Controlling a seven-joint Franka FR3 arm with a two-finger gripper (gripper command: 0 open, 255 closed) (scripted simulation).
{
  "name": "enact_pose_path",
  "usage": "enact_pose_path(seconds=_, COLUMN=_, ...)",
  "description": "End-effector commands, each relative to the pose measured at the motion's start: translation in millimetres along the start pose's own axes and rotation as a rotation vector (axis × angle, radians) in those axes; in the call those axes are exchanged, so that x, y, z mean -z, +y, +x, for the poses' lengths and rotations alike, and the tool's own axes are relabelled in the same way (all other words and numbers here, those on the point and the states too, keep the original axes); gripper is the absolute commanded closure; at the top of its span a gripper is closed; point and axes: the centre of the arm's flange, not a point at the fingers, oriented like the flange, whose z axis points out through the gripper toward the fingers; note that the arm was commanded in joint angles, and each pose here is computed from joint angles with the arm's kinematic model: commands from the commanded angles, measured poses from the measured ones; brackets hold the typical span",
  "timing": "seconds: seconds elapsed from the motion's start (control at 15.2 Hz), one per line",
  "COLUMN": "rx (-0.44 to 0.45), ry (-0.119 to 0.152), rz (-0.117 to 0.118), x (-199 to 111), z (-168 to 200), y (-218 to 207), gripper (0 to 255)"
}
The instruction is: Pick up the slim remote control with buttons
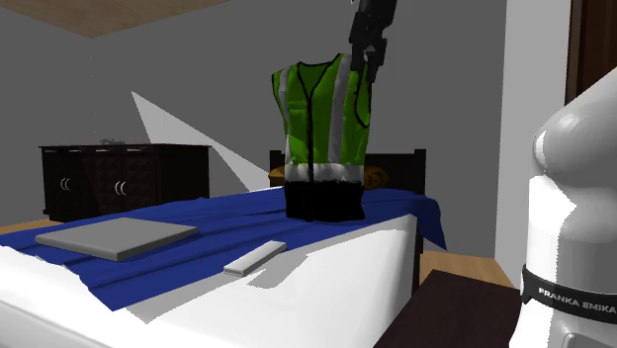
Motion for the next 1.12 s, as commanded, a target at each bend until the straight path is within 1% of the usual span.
enact_pose_path(seconds=0.0, rx=0.0, ry=0.0, rz=0.0, x=0.0, z=0.0, y=0.0, gripper=0)
enact_pose_path(seconds=0.53, rx=-0.276, ry=-0.036, rz=-0.036, x=-92.4, z=45.0, y=-38.3, gripper=0)
enact_pose_path(seconds=1.06, rx=-0.552, ry=-0.072, rz=-0.072, x=-187.6, z=95.0, y=-60.0, gripper=0)
